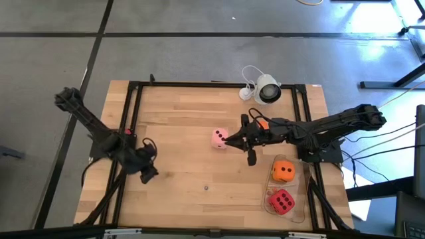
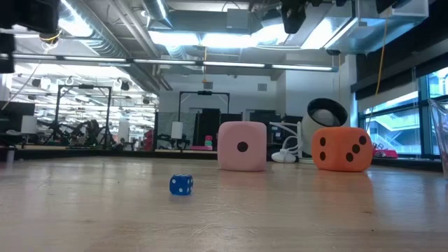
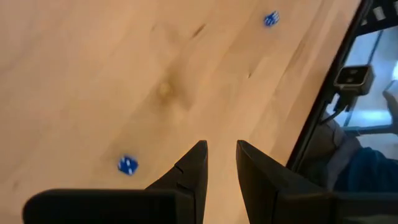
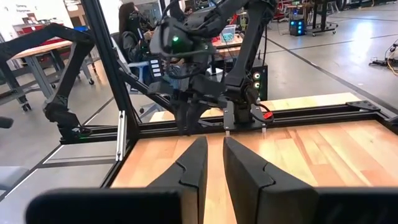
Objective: Pick & Place Dice
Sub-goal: Put the left small blue die into the transparent container
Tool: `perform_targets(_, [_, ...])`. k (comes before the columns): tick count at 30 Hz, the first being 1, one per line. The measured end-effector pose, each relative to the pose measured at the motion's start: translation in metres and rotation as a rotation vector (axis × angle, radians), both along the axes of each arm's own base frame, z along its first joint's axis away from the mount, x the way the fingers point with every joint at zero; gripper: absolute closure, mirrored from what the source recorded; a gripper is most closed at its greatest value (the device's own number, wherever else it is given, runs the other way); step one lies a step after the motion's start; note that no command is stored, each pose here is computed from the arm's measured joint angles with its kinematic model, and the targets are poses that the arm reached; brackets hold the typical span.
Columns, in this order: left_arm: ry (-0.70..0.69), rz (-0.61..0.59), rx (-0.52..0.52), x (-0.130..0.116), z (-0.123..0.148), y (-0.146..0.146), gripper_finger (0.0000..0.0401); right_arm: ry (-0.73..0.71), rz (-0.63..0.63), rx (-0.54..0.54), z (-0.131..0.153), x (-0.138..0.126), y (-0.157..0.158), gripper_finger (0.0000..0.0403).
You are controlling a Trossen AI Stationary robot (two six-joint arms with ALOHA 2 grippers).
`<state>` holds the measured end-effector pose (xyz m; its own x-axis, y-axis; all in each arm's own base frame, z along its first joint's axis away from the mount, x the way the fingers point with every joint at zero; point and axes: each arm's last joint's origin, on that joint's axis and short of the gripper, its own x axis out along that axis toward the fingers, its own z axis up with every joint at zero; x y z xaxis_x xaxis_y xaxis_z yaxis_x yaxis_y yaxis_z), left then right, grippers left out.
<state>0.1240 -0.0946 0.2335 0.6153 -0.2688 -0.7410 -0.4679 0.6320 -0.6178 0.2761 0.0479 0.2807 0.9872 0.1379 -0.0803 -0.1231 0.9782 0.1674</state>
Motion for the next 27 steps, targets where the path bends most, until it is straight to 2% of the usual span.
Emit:
perform_targets(3, [0.035,0.002,0.005,0.002,-0.001,-0.011,0.0325,-0.003,0.0,-0.006,0.0,0.0,0.0,0.0348])
perform_targets(7, [0.09,0.018,0.071,0.007,0.004,-0.028,0.0325,-0.005,0.002,-0.023,0.0,0.0,0.0,0.0348])
perform_targets(12, [0.21,-0.032,0.227,0.017,0.01,-0.055,0.0325,-0.005,0.002,-0.023,0.0,0.0,0.0,0.0348])
perform_targets(17, [0.321,-0.135,0.404,0.024,0.001,-0.078,0.0324,-0.008,0.004,-0.052,0.0,0.0,0.0,0.0348])
perform_targets(22, [0.365,-0.202,0.492,0.03,-0.014,-0.086,0.0325,-0.012,0.007,-0.081,0.0,0.0,0.0,0.0348])
perform_targets(27, [0.378,-0.229,0.554,0.028,-0.016,-0.083,0.0313,-0.014,0.006,-0.082,0.0,0.0,0.0,0.0348])
